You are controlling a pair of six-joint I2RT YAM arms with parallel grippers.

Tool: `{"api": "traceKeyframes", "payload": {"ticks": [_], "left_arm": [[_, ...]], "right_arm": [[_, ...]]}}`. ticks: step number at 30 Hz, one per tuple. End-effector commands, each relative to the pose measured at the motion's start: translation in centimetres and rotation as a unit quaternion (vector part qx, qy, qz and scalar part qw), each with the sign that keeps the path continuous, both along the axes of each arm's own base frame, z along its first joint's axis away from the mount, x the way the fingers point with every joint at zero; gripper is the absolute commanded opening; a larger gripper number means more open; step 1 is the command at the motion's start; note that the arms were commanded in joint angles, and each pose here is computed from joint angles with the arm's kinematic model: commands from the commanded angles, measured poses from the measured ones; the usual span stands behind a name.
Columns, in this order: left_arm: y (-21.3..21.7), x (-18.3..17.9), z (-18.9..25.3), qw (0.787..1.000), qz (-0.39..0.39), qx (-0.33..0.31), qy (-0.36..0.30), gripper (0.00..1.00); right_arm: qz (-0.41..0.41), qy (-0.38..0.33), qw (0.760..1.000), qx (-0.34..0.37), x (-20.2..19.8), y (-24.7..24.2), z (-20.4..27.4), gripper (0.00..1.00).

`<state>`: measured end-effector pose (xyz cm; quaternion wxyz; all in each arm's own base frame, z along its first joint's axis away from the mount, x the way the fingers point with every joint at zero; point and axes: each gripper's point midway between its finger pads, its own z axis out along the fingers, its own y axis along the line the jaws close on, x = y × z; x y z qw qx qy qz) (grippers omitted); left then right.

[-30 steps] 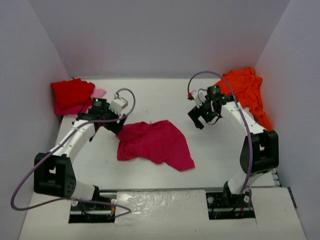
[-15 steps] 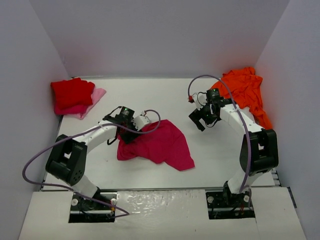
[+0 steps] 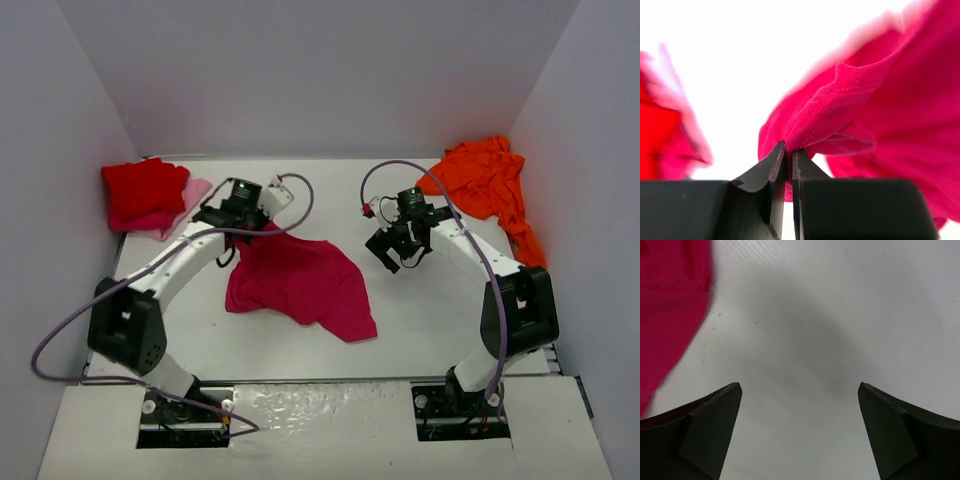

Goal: Fold and stack the t-shirts
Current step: Flatten out the tshirt

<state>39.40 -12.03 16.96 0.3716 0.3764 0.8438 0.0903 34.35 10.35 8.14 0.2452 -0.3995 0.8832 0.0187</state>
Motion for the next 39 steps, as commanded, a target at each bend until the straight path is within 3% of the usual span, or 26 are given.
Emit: {"api": "traceKeyframes", "payload": {"ticks": [1,4,8,15,24,30,33,39], "left_arm": [[1.3,-2.3,21.4,0.965,0.001,-0.209,-0.158,0.0],[2.3,-3.4,23.4,0.963,0.003,-0.208,-0.172,0.0],[3.3,-2.8,20.7,0.971,0.024,-0.18,-0.158,0.0],[2.8,-2.6,18.6,0.973,0.021,-0.186,-0.136,0.0],[-2.5,-3.3,18.2,0.975,-0.058,-0.201,-0.074,0.0],[-2.7,-0.9,19.8,0.977,-0.025,-0.177,-0.114,0.0],[-2.3,-0.3,18.6,0.98,-0.012,-0.164,-0.113,0.0],[-0.7,0.0,17.3,0.981,0.018,-0.142,-0.129,0.0]], "right_arm": [[0.001,-0.036,0.999,0.009,0.3,0.5,2.0,1.0],[0.017,-0.036,0.999,0.016,0.0,1.2,2.2,1.0],[0.031,-0.037,0.999,0.017,-0.1,2.2,2.3,1.0],[0.037,-0.032,0.999,0.014,-0.7,2.2,1.8,1.0],[0.087,-0.01,0.995,0.047,-2.2,5.2,1.3,1.0],[0.166,0.036,0.986,-0.001,-4.6,9.2,-1.2,1.0],[0.186,0.046,0.981,-0.035,-4.4,11.0,-2.7,1.0],[0.177,0.02,0.981,-0.073,-0.4,13.8,-3.9,1.0]]}}
